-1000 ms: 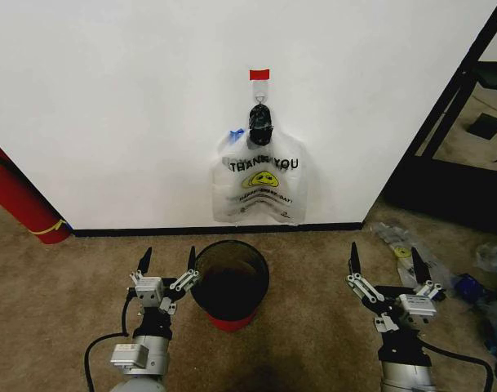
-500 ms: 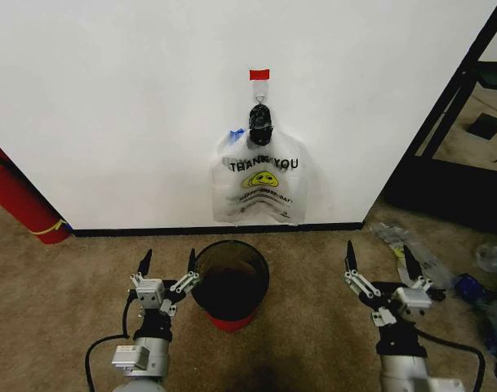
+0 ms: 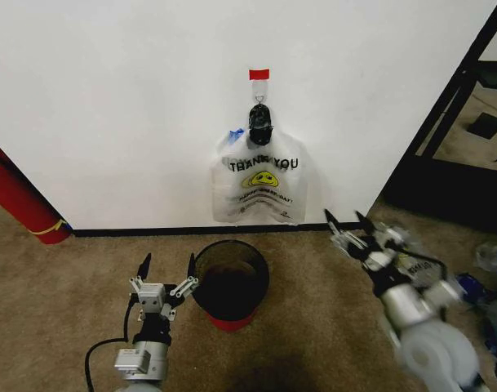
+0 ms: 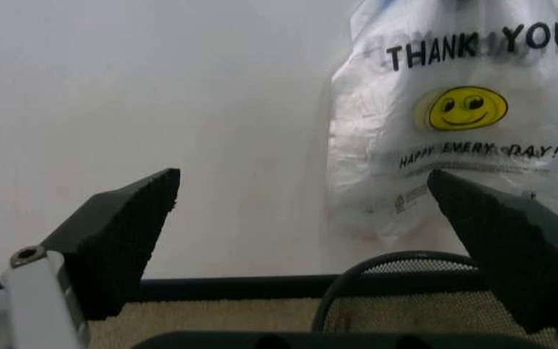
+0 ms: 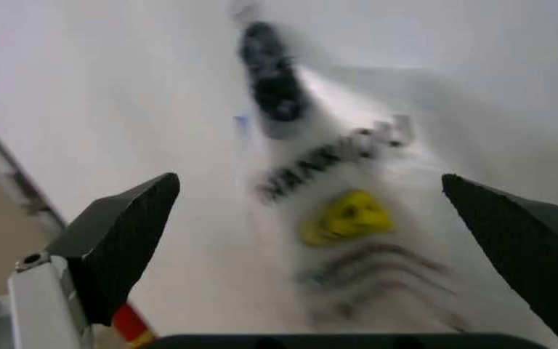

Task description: Pick up the garbage bag from the wall and place it over the trash bin.

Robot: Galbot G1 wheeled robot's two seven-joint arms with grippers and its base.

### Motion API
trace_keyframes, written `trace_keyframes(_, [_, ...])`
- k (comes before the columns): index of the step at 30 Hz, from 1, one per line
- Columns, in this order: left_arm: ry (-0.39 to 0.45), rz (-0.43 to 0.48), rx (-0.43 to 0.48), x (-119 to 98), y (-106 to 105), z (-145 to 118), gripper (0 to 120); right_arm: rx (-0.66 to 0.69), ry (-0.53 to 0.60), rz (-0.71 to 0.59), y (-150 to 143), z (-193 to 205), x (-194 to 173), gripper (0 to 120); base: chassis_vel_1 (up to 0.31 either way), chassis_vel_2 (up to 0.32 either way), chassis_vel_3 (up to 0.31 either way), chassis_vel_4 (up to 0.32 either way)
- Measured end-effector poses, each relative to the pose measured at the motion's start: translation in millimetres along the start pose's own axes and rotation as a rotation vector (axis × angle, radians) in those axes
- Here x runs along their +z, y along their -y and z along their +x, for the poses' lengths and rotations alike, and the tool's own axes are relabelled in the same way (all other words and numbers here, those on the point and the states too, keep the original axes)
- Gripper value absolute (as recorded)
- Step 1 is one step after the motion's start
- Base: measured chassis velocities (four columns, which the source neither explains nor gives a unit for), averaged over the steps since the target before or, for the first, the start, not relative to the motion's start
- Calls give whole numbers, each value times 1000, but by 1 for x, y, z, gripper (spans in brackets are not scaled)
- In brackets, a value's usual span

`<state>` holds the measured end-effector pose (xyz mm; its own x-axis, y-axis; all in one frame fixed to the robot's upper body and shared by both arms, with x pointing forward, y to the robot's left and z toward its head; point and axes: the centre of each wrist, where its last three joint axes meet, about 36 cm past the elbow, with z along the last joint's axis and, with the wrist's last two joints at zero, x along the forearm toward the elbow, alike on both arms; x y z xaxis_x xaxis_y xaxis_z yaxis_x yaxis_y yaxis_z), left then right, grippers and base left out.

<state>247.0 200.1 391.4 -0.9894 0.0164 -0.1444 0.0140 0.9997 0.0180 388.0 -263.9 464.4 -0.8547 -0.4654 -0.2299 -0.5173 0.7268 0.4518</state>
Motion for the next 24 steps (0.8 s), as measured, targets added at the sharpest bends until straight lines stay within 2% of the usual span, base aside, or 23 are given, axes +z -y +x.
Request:
trace_keyframes(2, [0, -2, -7, 0, -1, 0, 100, -71, -8, -38, 5, -35, 4, 100, 0, 0, 0, 0])
trace_keyframes(3, [0, -2, -7, 0, -1, 0, 100, -71, -8, -38, 5, -35, 4, 100, 0, 0, 0, 0])
trace_keyframes(5, [2, -5, -13, -1, -2, 0, 100, -119, -24, -81, 8, -66, 14, 100, 0, 0, 0, 0])
trace_keyframes(8, [7, -10, -21, -3, -5, 0, 100, -145, -32, -116, 15, -109, 22, 100, 0, 0, 0, 0])
trace_keyframes(13, [5, -7, -31, -2, -4, 0, 100, -148, -30, -119, 24, -155, 21, 100, 0, 0, 0, 0])
trace_keyframes(17, [9, -3, -34, -3, -4, -1, 100, -144, -34, -113, 30, -182, 21, 100, 0, 0, 0, 0])
trace_keyframes(24, [17, 9, -44, -4, -6, -8, 100, -138, -35, -111, 33, -204, 24, 100, 0, 0, 0, 0])
